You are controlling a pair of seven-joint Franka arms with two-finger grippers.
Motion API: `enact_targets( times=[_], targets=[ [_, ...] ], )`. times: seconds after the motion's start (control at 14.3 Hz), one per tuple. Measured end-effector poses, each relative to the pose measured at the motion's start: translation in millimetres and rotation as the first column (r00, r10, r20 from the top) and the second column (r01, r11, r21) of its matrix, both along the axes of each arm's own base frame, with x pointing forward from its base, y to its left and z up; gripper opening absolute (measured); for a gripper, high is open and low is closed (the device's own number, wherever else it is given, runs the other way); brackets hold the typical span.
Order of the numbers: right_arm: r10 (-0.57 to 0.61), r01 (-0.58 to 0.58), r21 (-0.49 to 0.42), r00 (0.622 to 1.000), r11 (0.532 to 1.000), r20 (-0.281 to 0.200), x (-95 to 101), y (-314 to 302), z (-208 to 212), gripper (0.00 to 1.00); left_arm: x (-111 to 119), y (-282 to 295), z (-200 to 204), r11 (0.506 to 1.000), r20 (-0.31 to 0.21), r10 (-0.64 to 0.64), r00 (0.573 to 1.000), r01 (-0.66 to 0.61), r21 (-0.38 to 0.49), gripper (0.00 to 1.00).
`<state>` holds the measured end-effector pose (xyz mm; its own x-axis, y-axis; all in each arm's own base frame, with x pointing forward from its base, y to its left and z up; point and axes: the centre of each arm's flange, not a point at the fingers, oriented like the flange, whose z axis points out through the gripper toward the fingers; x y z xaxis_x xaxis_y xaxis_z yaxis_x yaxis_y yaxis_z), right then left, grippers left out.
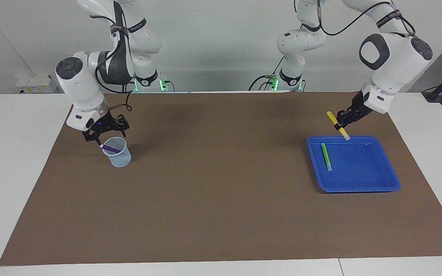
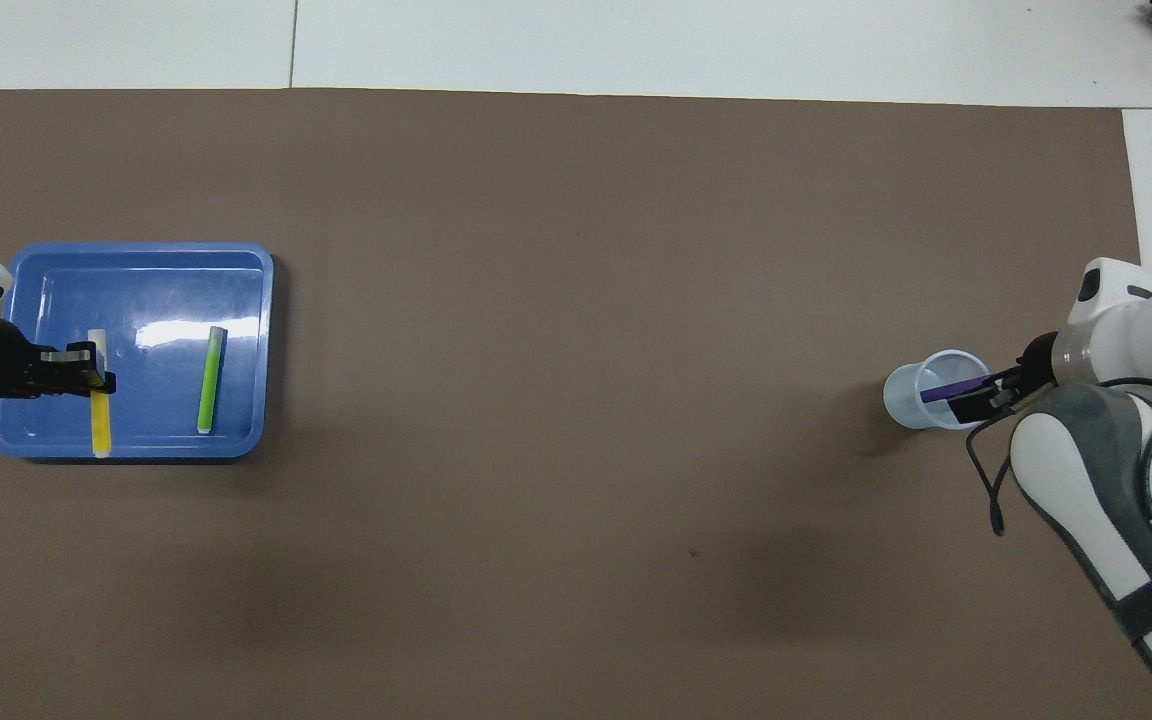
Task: Right arm passes pens to left for tray arrangement
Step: 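Lower the yellow pen into the tray beside the green pen, open the left gripper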
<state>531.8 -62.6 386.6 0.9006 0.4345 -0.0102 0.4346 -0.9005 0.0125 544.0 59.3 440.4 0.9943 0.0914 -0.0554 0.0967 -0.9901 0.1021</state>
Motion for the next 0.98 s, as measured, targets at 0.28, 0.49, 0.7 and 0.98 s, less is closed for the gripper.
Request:
enact_targets(
  times=[0.28,0.49,0.7,0.98],
  targets=[
    [-0.022,0.022,0.009,0.999,1.000,-0.023,-1.6,-13.2,-12.3,0.82,14.6,6.5,-33.3,0.997,0.005,-0.059,0.998,0.059,0.047,0.18],
    [-0.024,0.024,0.010,0.999,1.000,-0.025,-1.7,-14.0,-13.1,0.70,24.9,11.6,-59.9,0.994,0.014,-0.091,0.996,0.090,0.065,0.18],
    [-0.026,0.026,0.010,0.999,1.000,-0.025,-1.8,-13.9,-13.1,0.60,32.2,21.4,-85.3,0.994,0.025,-0.097,0.995,0.095,0.062,0.18],
    [-0.089,0.090,0.009,0.996,0.996,-0.031,-1.0,-11.7,-11.2,0.50,38.7,33.2,-120.7,0.994,0.034,-0.095,0.995,0.093,0.054,0.18]
  ],
)
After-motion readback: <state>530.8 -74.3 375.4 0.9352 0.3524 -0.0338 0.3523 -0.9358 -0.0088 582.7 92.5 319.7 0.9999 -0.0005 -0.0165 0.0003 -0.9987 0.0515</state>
